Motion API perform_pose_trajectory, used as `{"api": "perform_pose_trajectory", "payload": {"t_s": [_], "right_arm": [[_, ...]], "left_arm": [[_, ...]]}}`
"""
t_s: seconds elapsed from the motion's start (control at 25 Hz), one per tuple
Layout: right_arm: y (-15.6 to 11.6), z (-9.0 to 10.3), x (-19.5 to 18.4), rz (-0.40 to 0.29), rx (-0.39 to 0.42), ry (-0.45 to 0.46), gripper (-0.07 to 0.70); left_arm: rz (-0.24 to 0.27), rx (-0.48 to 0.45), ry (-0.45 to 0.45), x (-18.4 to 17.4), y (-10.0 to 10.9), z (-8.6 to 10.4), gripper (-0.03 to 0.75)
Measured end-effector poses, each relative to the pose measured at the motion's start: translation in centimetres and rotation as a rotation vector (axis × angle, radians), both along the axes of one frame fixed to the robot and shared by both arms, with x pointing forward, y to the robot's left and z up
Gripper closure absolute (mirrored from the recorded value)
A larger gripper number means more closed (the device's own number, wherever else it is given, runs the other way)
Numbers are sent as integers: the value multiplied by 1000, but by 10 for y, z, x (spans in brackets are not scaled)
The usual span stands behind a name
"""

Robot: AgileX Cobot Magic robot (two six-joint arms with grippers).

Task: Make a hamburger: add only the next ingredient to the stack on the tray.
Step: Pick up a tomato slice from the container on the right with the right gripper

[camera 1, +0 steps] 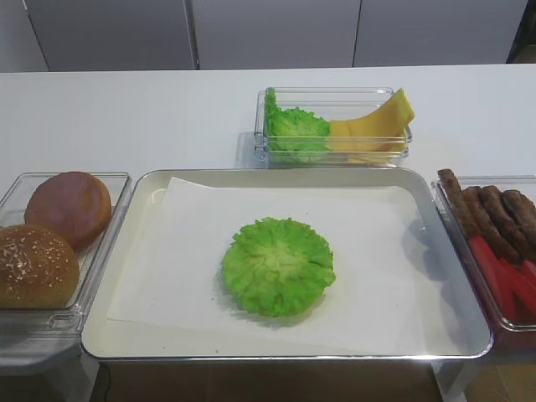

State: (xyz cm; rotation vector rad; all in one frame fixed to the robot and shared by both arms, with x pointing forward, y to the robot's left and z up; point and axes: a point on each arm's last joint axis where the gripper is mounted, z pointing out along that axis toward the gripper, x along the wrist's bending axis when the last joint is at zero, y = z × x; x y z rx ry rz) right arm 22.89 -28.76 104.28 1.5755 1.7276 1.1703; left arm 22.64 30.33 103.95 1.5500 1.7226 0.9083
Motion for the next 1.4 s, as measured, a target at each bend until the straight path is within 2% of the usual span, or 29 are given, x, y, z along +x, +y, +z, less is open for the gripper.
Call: {"api": "perform_pose_trajectory", "payload": {"t_s": [0.12,0.28,0.56,0.84,0.96,1.12,1.24,1.4], "right_arm": [[2,2,1,-2,44,13,162],[5,11,19,-7,47,119,167],[15,27,82,-10,34,309,191],[30,31,149,21,27,516,198],[41,27,171,61,-5,583,199],[58,10,192,81,-80,677,207],[67,-5,203,87,-120,738,241],[71,-19,215,84,-139,776,295]], "left_arm": [[0,0,0,0,0,0,304],[0,0,0,0,0,0,304],[0,0,0,0,0,0,304],[0,0,0,0,0,0,304],[0,0,0,0,0,0,304],[0,0,0,0,0,0,304],[0,0,0,0,0,0,304],[0,0,0,0,0,0,304]]}}
